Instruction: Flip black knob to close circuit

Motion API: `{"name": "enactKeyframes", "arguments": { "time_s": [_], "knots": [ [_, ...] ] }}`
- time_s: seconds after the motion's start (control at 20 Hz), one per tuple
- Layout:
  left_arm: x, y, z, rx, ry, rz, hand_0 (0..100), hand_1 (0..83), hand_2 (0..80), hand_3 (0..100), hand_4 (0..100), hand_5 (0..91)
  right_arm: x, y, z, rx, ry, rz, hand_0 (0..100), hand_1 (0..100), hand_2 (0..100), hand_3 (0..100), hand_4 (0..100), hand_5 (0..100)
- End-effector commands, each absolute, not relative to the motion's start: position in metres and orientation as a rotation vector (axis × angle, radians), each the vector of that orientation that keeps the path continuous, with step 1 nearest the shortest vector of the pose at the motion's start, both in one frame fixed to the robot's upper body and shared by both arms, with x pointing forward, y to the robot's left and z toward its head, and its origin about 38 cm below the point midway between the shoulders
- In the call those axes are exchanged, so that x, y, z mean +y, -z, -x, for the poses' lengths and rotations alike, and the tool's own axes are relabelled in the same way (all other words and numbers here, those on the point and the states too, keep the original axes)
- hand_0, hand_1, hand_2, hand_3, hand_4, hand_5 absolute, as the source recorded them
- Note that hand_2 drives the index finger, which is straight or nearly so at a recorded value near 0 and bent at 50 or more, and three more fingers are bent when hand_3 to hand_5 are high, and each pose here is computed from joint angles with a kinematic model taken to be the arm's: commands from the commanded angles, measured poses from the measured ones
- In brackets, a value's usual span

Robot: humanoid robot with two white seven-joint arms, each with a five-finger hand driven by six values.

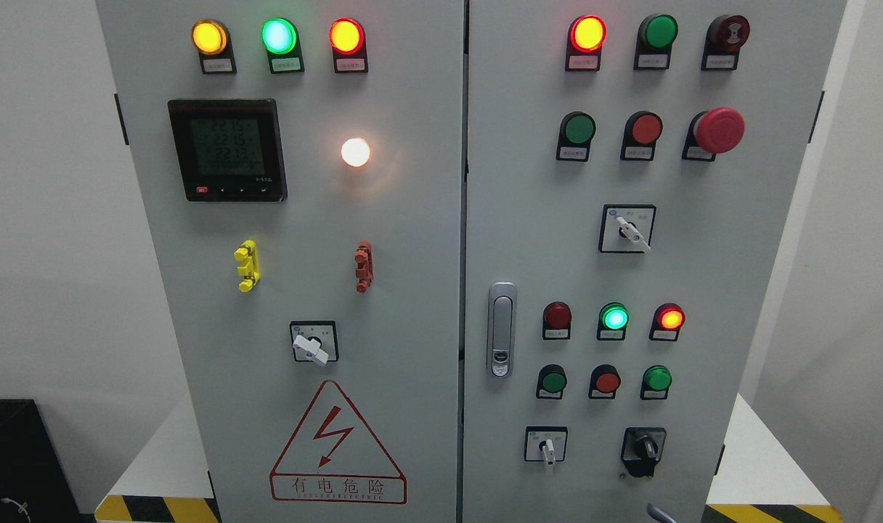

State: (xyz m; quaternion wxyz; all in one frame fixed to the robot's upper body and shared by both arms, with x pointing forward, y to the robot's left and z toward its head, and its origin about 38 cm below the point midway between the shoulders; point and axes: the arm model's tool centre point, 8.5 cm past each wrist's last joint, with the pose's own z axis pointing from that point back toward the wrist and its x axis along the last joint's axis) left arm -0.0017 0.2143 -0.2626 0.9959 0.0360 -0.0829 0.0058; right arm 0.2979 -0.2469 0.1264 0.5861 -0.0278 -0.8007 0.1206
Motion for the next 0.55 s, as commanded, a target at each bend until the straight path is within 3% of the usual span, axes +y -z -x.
{"name": "enactKeyframes", "arguments": {
  "time_s": [0.0, 0.5],
  "knots": [
    [0.2136, 0.2623, 0.0094, -0.145, 0.031, -0.067, 0, 0.0, 0.0, 0, 0, 0.0, -0.2456, -0.1146, -0.2937, -1.854, -0.244, -0.032, 0, 7, 0, 0, 0, 0],
    [0.2136, 0.2623, 0.0094, -0.144, 0.029, -0.067, 0, 0.0, 0.0, 0, 0, 0.0, -0.2478, -0.1077, -0.2951, -1.840, -0.223, -0.051, 0, 5, 0, 0, 0, 0]
  ]
}}
